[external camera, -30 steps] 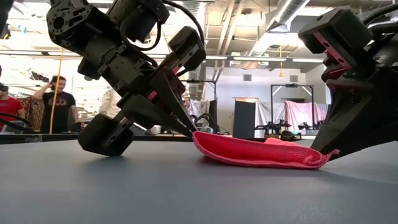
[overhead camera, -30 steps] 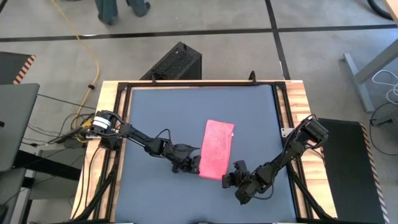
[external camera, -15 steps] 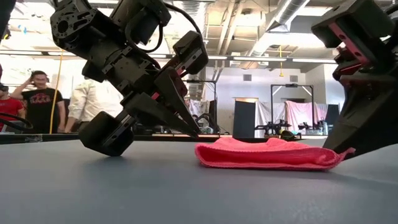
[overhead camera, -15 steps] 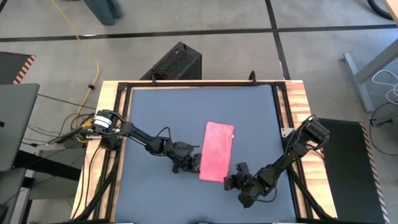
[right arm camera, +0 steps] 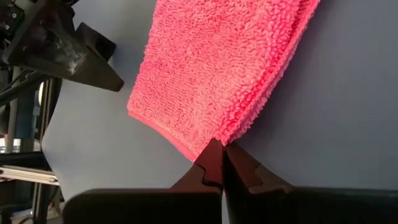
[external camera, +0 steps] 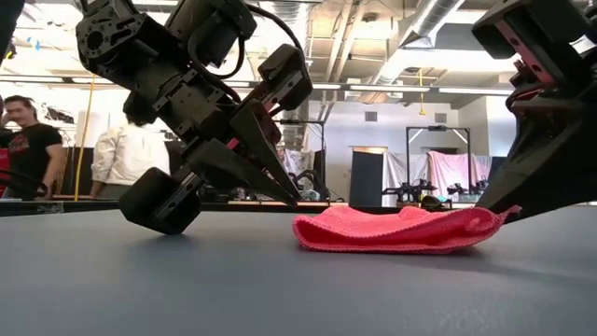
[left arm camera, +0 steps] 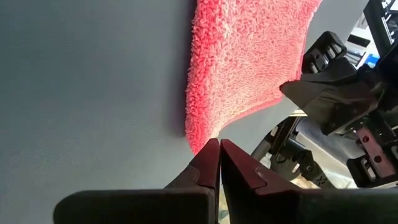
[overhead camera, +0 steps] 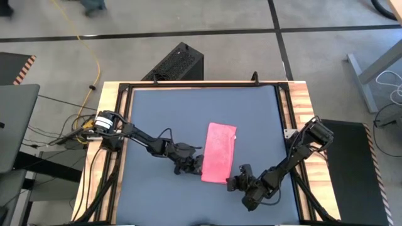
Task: Roll towel
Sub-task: Roll the pink microfiber towel
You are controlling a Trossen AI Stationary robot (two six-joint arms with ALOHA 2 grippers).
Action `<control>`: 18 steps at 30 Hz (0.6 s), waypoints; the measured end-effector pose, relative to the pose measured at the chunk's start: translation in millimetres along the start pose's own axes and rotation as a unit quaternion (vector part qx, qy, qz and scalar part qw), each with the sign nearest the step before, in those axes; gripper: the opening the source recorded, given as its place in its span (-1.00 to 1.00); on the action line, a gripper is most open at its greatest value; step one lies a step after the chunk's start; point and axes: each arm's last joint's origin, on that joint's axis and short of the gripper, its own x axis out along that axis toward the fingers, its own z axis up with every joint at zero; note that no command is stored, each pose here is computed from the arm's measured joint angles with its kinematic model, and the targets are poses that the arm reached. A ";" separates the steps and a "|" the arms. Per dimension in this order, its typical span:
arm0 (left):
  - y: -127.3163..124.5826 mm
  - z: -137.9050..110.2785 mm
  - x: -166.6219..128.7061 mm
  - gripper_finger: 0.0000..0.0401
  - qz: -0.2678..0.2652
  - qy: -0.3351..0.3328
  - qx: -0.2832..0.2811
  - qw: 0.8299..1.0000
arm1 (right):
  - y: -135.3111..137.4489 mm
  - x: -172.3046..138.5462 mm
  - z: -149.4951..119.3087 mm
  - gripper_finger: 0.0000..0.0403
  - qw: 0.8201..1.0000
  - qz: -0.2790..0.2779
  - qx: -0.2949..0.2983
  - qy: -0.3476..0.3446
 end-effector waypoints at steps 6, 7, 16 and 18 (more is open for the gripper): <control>-4.1 0.0 0.1 -1.00 -0.027 -0.010 0.009 1.000 | -1.2 0.1 -0.4 -0.91 1.000 -0.014 -0.001 0.018; -5.4 0.0 0.2 -1.00 -0.035 -0.013 0.013 0.999 | -1.5 0.1 -0.3 -0.91 1.000 -0.016 -0.003 0.018; -14.4 -1.2 -0.7 -1.00 -0.080 -0.019 0.167 0.982 | -2.5 0.1 0.2 -0.86 1.000 -0.020 -0.007 0.017; -19.8 -3.7 -1.5 -1.00 -0.105 -0.006 0.217 0.971 | -2.7 0.1 0.3 -0.83 1.000 -0.021 -0.009 0.016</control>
